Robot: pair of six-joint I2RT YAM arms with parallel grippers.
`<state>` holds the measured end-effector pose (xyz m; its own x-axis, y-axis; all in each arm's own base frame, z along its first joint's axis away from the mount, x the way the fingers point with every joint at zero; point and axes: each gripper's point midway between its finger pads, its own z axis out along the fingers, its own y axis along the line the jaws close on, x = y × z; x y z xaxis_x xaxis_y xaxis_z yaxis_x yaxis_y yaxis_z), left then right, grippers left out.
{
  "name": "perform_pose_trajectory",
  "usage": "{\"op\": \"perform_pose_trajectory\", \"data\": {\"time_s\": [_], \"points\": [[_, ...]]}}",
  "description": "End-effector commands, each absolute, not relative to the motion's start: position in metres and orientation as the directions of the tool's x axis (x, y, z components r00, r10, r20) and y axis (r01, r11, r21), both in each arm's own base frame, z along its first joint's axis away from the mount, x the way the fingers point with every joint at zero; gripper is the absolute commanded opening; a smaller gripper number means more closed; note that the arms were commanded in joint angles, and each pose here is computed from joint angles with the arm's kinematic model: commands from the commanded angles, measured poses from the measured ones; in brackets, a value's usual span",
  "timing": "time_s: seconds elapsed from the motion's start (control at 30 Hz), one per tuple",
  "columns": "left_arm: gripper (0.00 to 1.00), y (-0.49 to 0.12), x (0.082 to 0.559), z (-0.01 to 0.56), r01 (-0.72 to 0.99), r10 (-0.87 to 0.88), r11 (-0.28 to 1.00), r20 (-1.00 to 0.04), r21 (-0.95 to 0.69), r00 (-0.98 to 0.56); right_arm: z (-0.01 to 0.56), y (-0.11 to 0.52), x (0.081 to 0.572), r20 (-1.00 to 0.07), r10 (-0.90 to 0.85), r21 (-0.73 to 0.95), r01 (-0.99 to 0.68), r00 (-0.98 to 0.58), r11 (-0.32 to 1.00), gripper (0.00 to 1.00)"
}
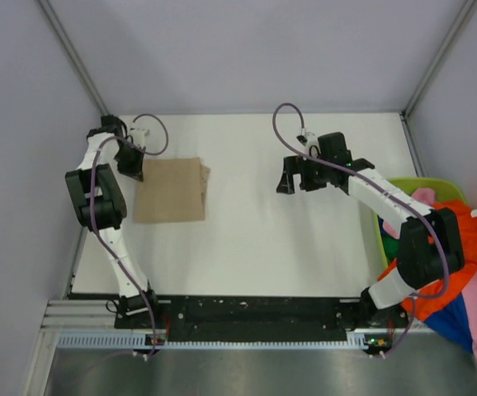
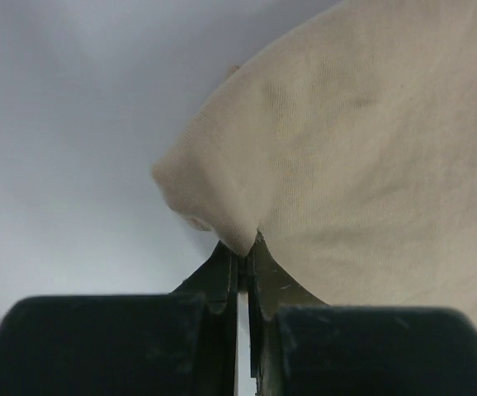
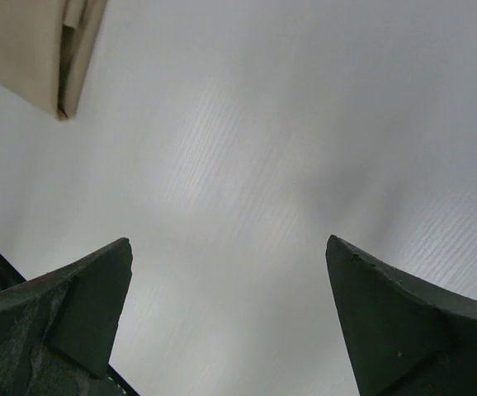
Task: Fold and stack the t-shirts
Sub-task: Put the neatly folded tshirt into the corner of the board with the left arm
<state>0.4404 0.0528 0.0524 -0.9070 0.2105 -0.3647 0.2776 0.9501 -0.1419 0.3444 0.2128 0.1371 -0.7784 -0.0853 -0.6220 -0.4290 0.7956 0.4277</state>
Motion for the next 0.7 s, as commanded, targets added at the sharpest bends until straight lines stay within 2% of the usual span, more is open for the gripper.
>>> {"op": "perform_pose_trajectory", "data": {"time_s": [0.0, 0.13, 0.27, 0.3, 0.37, 0.43, 0.5, 0.67], "points": [[0.00, 0.143, 0.469, 0.060, 0.192, 0.220, 0.975, -0.352, 0.115, -0.910, 0.149, 0.196, 0.343, -0.656, -0.147, 0.332, -0.458, -0.740, 0.825, 0.99], [0.00, 0.200, 0.498, 0.077, 0.093, 0.208, 0.948, -0.369, 0.305, -0.906, 0.159, 0.192, 0.343, -0.677, -0.163, 0.300, -0.471, -0.718, 0.829, 0.99], [0.00, 0.228, 0.521, 0.083, 0.028, 0.206, 0.916, -0.411, 0.400, -0.888, 0.165, 0.186, 0.342, -0.690, -0.169, 0.273, -0.468, -0.704, 0.841, 0.99], [0.08, 0.231, 0.525, 0.081, 0.022, 0.210, 0.910, -0.414, 0.414, -0.886, 0.166, 0.186, 0.340, -0.692, -0.170, 0.270, -0.470, -0.701, 0.840, 0.99], [0.32, 0.238, 0.531, 0.082, 0.001, 0.212, 0.896, -0.425, 0.444, -0.880, 0.167, 0.184, 0.338, -0.692, -0.172, 0.267, -0.470, -0.701, 0.841, 0.99], [0.46, 0.244, 0.534, 0.094, -0.036, 0.207, 0.881, -0.451, 0.472, -0.868, 0.169, 0.183, 0.337, -0.696, -0.174, 0.262, -0.473, -0.696, 0.841, 0.99], [0.52, 0.245, 0.537, 0.118, -0.075, 0.200, 0.874, -0.497, 0.480, -0.844, 0.170, 0.183, 0.334, -0.696, -0.175, 0.263, -0.475, -0.696, 0.840, 0.99], [0.56, 0.218, 0.523, 0.198, -0.100, 0.245, 0.879, -0.622, 0.466, -0.744, 0.169, 0.183, 0.327, -0.695, -0.174, 0.273, -0.480, -0.698, 0.834, 0.99]]}}
